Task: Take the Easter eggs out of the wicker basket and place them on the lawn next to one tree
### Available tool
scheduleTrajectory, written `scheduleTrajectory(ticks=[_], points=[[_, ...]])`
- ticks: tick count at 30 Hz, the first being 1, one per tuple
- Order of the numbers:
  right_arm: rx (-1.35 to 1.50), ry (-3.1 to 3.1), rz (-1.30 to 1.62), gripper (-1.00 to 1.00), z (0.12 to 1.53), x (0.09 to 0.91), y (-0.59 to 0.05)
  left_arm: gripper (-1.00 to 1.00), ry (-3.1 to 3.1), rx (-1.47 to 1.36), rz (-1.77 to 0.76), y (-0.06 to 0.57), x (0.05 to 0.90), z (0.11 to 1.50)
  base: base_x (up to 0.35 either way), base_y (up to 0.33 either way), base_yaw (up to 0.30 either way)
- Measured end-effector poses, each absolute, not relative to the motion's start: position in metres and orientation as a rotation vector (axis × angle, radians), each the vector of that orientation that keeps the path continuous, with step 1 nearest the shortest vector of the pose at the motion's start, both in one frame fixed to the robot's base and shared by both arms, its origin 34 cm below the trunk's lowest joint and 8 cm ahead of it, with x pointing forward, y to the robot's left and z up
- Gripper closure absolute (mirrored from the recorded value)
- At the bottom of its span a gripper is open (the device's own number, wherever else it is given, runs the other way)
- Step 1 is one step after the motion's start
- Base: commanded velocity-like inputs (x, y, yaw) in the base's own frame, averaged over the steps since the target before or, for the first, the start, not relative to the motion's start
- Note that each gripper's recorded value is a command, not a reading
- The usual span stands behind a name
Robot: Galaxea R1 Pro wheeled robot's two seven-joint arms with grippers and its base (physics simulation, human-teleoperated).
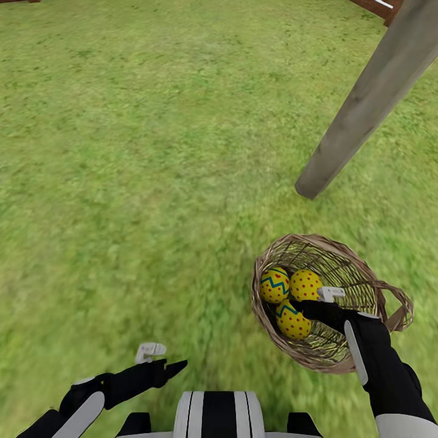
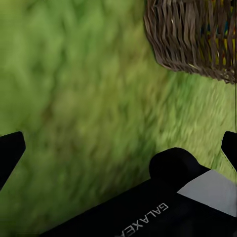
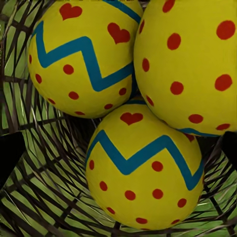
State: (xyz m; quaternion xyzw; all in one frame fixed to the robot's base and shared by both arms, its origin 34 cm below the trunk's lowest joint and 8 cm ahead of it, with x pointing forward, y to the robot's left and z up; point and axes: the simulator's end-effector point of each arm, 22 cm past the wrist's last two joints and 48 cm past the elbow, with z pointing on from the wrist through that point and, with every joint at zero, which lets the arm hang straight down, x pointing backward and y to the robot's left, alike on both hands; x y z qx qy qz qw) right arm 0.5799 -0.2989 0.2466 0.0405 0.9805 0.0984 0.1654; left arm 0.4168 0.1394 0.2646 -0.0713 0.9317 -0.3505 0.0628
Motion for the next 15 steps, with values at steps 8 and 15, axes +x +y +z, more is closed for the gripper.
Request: scheduleTrajectory(ticks=[8, 15], points=[[0.119, 2.761, 0.269, -1.00, 0.252, 0.588, -0.302, -1.00, 2.768, -0.243, -1.064, 0.130, 0.424, 0.267, 0.000, 0.000, 0.000], [0.107, 2.722, 0.255, -1.00, 0.259, 0.598, -0.305, -1.00, 2.748, -0.246, -1.054, 0.131, 0.428, 0.267, 0.000, 0.000, 0.000]])
